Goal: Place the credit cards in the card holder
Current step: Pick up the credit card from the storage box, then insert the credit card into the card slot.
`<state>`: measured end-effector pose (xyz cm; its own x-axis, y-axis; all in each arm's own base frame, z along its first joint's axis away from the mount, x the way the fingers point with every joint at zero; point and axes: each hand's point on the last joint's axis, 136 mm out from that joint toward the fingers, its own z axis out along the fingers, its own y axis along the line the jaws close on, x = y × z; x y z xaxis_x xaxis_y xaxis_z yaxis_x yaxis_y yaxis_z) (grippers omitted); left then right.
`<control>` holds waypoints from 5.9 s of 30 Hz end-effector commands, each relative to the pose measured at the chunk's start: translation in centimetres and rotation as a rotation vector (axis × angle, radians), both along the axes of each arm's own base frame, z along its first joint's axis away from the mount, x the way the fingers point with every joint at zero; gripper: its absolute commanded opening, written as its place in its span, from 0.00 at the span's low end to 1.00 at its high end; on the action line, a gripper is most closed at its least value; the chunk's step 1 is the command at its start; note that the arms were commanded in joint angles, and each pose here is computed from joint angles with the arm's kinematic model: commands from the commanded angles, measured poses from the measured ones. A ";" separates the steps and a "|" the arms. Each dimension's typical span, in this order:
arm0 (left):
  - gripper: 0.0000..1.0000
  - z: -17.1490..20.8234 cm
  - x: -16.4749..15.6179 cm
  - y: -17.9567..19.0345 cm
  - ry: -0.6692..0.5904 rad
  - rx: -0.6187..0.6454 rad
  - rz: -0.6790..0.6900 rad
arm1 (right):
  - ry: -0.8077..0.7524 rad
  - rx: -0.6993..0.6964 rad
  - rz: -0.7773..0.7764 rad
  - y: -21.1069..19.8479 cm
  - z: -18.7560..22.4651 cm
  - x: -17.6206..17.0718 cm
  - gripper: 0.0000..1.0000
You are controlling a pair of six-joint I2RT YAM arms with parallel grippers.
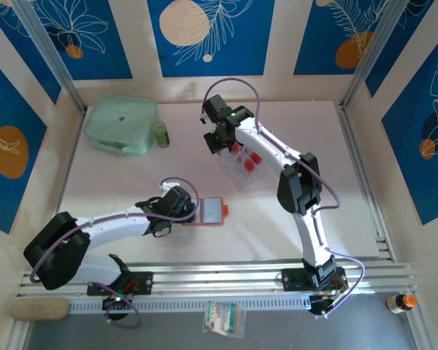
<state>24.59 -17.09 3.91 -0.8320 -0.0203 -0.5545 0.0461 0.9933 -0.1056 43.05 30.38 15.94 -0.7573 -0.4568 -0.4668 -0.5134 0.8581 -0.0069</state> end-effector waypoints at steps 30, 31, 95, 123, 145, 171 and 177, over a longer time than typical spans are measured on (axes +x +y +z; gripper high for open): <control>0.93 -0.5 0.5 1.6 0.033 0.162 -0.023 | 0.228 0.848 -0.275 1.2 -5.0 -17.3 0.00; 0.93 -0.7 0.4 1.6 0.039 0.163 -0.021 | 0.226 0.843 -0.275 1.3 -5.5 -17.5 0.00; 0.91 -2.1 -1.2 2.5 0.093 0.125 0.038 | 0.262 0.780 -0.339 3.0 -12.9 -19.4 0.00; 0.91 -2.2 -1.3 2.5 0.094 0.124 0.039 | 0.288 0.731 -0.376 2.0 -14.4 -20.6 0.00; 0.91 -2.2 -1.2 2.6 0.092 0.123 0.043 | 0.328 0.701 -0.396 1.9 -14.7 -21.2 0.00; 0.91 -2.5 -1.2 2.5 0.095 0.122 0.041 | 0.391 0.673 -0.417 2.0 -16.2 -21.5 0.00; 0.91 -2.5 -1.2 2.4 0.096 0.121 0.040 | 0.400 0.674 -0.417 2.1 -16.3 -21.3 0.00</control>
<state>24.24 -15.46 2.52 -0.8589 0.0158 -0.5119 0.0185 0.9998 -0.0003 23.02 33.82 2.77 -0.9420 0.1962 -0.2724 -0.0761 0.6655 0.7425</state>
